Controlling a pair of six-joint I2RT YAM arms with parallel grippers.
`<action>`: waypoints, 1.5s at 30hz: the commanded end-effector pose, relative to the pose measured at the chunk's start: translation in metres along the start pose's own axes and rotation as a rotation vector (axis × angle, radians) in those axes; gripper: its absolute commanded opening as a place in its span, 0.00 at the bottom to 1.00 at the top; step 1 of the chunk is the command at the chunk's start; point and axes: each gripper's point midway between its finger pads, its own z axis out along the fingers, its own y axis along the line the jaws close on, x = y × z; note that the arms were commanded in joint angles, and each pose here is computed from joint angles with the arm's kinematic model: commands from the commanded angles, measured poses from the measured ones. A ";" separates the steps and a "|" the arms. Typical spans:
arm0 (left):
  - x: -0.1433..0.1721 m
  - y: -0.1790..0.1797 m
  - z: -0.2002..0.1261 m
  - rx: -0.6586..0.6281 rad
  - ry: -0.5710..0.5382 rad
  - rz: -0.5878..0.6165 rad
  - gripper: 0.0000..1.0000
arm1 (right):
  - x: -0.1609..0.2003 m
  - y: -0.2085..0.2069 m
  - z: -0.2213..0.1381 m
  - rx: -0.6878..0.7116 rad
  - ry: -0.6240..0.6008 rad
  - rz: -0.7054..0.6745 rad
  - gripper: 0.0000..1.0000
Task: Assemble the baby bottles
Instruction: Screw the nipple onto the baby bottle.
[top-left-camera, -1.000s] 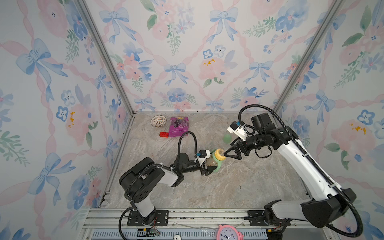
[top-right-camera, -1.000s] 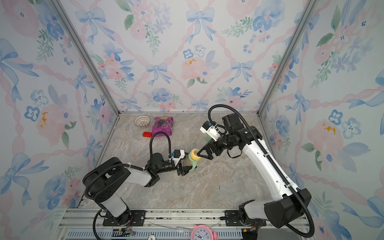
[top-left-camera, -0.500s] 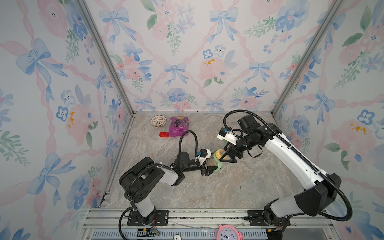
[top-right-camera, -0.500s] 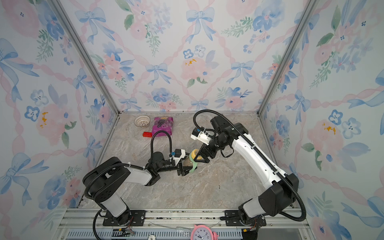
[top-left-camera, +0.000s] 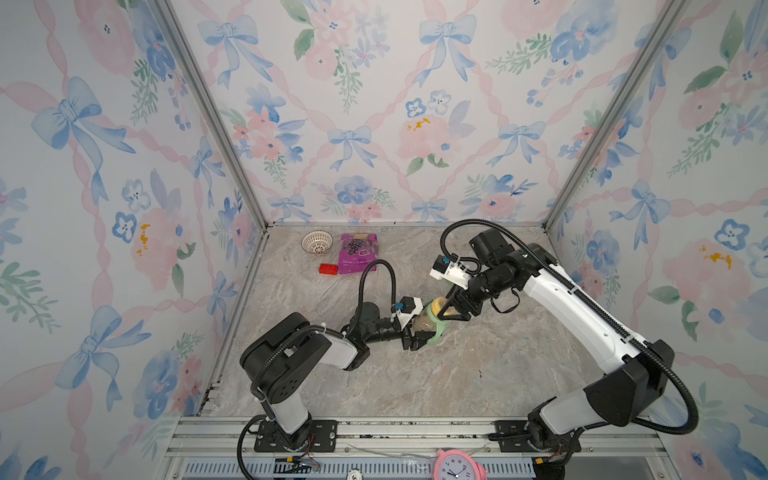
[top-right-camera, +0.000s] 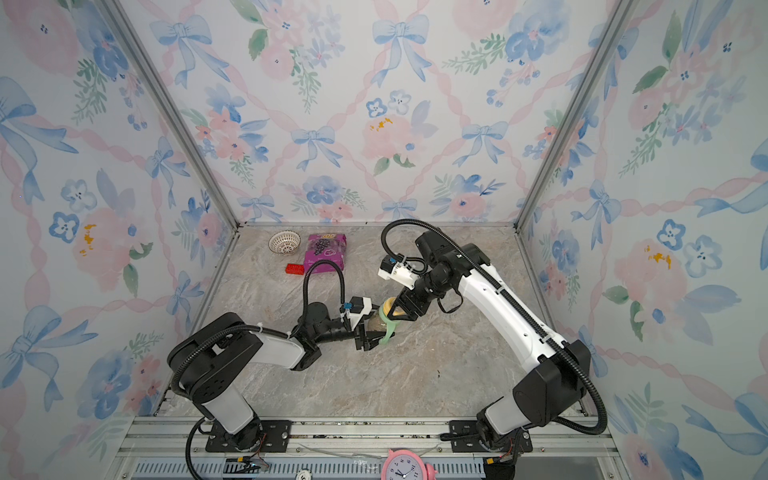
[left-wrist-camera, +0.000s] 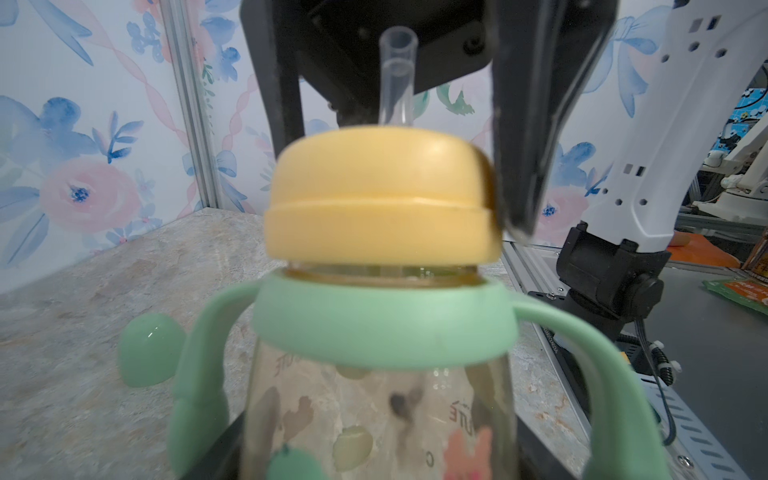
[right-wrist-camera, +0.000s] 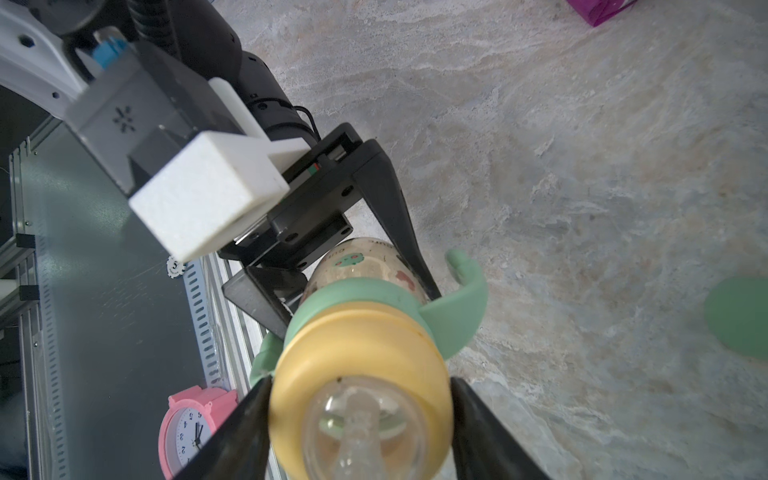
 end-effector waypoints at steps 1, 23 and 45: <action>-0.015 0.010 0.003 -0.025 -0.046 0.044 0.00 | -0.001 0.003 0.006 0.000 0.021 0.044 0.58; -0.012 0.062 -0.019 -0.519 -0.010 0.390 0.00 | -0.038 -0.044 -0.090 -0.048 -0.633 1.212 0.95; -0.021 -0.004 -0.003 0.026 -0.036 0.031 0.00 | -0.003 0.012 -0.028 -0.007 -0.121 -0.022 0.99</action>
